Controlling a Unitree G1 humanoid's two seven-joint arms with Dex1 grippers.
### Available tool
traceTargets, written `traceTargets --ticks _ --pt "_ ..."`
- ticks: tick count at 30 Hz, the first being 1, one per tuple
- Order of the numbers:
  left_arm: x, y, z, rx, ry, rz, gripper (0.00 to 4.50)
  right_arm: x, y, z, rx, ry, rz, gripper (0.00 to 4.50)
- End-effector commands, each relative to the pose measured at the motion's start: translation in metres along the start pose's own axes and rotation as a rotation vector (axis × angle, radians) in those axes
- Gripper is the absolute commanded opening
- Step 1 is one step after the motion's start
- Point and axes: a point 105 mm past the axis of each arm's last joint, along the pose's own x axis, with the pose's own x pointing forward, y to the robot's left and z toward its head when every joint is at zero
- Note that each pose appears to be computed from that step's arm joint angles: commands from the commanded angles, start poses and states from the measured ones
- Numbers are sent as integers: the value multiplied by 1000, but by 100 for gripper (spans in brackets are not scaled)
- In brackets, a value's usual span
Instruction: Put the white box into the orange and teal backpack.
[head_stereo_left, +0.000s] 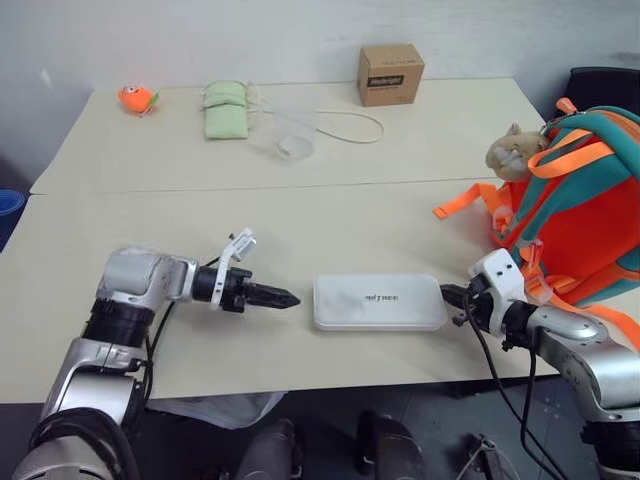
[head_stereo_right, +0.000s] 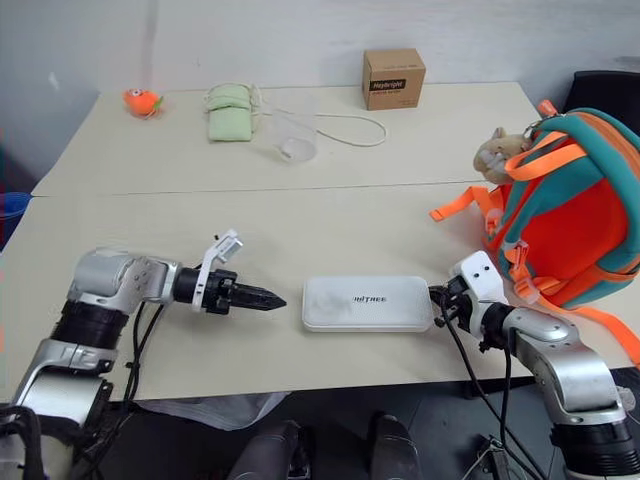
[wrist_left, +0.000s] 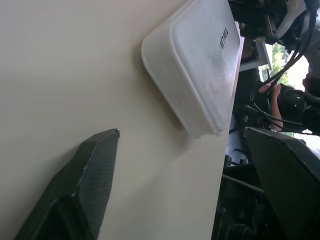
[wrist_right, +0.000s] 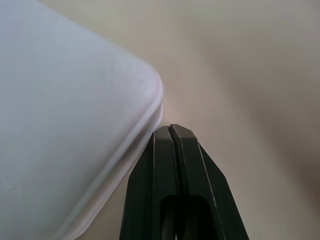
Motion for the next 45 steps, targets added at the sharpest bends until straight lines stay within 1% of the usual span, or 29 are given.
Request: traceTargets --ticks 1,6,8,11,14,17,20,24,31,36,39,42,45 --pt "23 9 -8 -68 49 33 441 7 12 15 -27 -63 32 0" --pt "46 -4 -7 -52 98 -25 441 20 24 25 -21 -100 57 0" --pt "50 -10 -6 -52 104 -58 441 23 29 29 -17 -112 66 0" --pt "51 -13 0 -65 80 -69 441 25 33 29 -10 -116 70 0" --pt "47 -11 8 -78 36 -61 441 23 36 23 -3 -107 67 0" --pt "39 -1 8 -65 24 5 441 19 34 18 -4 -93 52 0" --pt "23 7 3 -44 37 58 441 13 28 13 -6 -82 32 0" --pt "4 7 -7 -33 76 86 441 8 21 11 -19 -70 20 0" --pt "-6 -1 -16 -8 121 92 441 11 22 11 -30 -75 36 0" --pt "10 -4 -23 -25 145 65 441 17 38 12 -14 -93 86 0" --pt "24 -9 -27 -24 160 34 441 21 49 19 -9 -118 119 0" --pt "34 -12 -23 -35 134 17 441 24 57 25 -2 -139 134 0" --pt "38 -12 -13 -60 83 5 441 25 56 26 -1 -137 127 0"
